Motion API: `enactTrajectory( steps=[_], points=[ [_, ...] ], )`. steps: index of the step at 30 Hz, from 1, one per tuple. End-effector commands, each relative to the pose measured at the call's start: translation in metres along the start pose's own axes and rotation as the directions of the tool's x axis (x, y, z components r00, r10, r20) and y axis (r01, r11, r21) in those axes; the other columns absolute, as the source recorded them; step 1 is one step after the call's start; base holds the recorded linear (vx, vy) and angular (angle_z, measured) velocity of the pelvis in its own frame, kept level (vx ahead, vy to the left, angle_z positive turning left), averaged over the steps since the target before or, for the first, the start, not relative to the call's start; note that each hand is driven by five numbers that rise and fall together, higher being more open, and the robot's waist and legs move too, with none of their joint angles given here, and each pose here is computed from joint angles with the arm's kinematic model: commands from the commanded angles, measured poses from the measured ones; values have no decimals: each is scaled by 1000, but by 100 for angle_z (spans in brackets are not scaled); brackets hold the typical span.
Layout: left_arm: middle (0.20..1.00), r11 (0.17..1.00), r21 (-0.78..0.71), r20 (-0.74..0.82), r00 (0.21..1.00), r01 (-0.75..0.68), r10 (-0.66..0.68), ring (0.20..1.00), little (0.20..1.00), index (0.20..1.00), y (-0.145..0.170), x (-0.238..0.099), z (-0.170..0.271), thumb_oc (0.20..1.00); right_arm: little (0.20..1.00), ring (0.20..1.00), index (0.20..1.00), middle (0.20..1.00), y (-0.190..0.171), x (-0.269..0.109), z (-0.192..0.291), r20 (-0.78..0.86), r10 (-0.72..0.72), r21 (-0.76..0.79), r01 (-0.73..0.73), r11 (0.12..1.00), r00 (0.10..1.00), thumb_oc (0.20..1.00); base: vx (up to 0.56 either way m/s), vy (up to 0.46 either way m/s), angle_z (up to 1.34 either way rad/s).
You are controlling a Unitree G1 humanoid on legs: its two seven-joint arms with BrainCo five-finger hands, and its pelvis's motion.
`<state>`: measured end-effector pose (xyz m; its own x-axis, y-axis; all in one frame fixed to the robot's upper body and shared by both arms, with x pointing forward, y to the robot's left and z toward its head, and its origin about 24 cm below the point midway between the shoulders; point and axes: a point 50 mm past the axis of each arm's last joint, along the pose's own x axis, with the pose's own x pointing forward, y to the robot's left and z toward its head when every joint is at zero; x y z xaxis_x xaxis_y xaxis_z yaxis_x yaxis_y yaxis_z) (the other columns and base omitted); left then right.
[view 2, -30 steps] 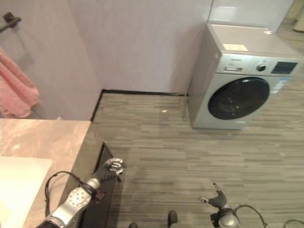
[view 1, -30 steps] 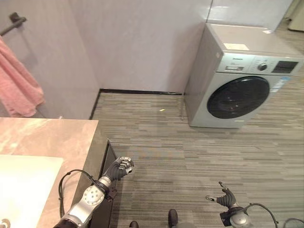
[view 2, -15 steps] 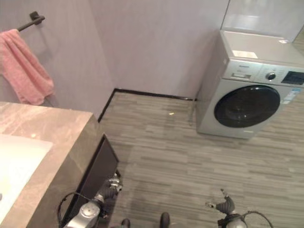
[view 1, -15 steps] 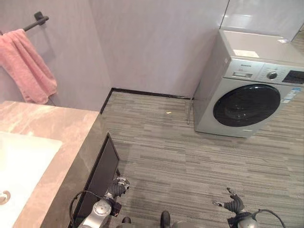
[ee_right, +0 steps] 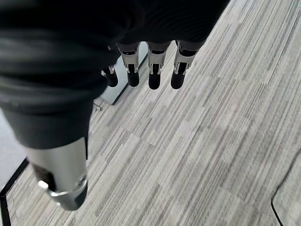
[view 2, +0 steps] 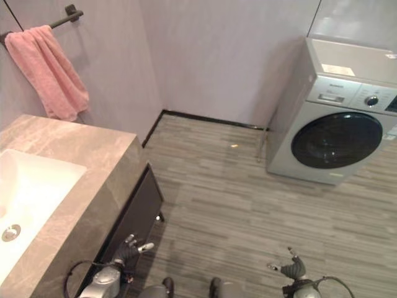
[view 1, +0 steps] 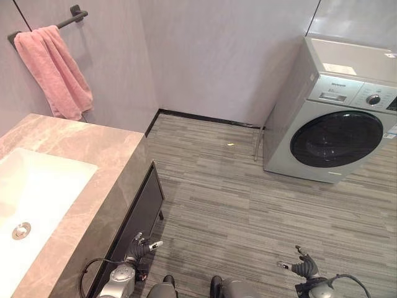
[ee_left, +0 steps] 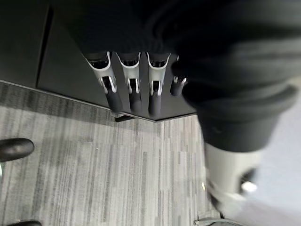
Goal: Put brush and paste in cup on sink, flatten towel.
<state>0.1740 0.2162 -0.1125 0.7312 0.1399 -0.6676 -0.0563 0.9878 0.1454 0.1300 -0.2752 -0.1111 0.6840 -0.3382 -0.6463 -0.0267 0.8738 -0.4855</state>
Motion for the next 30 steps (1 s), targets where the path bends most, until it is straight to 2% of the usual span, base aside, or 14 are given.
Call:
enactTrajectory(
  steps=[1,10,11,12,14,16,21,25,30],
  points=[
    [1000,999,-34,99,994,-35,38,1000,1000,1000,1,6,23,1000,1000,1000,1000,1000,-10,6,19,84,-16,13,15,1000,996,1000,55,3,0],
    [1000,995,-51,68,993,-88,91,1000,1000,1000,8,7,17,1000,1000,1000,1000,1000,-8,3,27,137,15,-55,-8,998,991,1000,39,-72,-6],
    [1000,995,-40,78,993,-91,94,1000,1000,1000,8,8,21,1000,1000,1000,1000,1000,-14,2,32,166,1,-99,15,995,986,1000,-104,-188,3],
    [1000,996,-17,99,991,-89,90,1000,1000,1000,9,8,26,1000,1000,1000,1000,1000,-23,-1,41,223,6,-217,43,975,975,1000,-120,-185,11],
    [1000,995,-15,128,987,-101,102,1000,1000,1000,10,8,32,1000,1000,1000,1000,1000,-34,-6,51,286,0,-278,83,957,958,1000,7,-126,31],
    [1000,995,-26,141,985,-94,97,1000,1000,1000,9,8,35,1000,1000,1000,1000,1000,-43,-7,52,291,-31,-273,114,955,956,1000,167,-23,9],
    [1000,992,-65,108,988,-104,111,1000,1000,1000,11,4,19,1000,1000,1000,1000,1000,-39,-8,64,349,-3,-299,114,948,937,1000,318,101,8],
    [1000,990,-95,72,991,-107,114,1000,1000,1000,14,-2,5,1000,1000,1000,1000,1000,-23,2,87,396,55,-340,90,936,917,1000,367,154,-56],
    [1000,986,-95,41,989,-137,142,1000,1000,1000,23,-8,-8,1000,1000,1000,1000,1000,-2,0,111,462,121,-313,34,949,879,1000,284,71,-55]
  ],
)
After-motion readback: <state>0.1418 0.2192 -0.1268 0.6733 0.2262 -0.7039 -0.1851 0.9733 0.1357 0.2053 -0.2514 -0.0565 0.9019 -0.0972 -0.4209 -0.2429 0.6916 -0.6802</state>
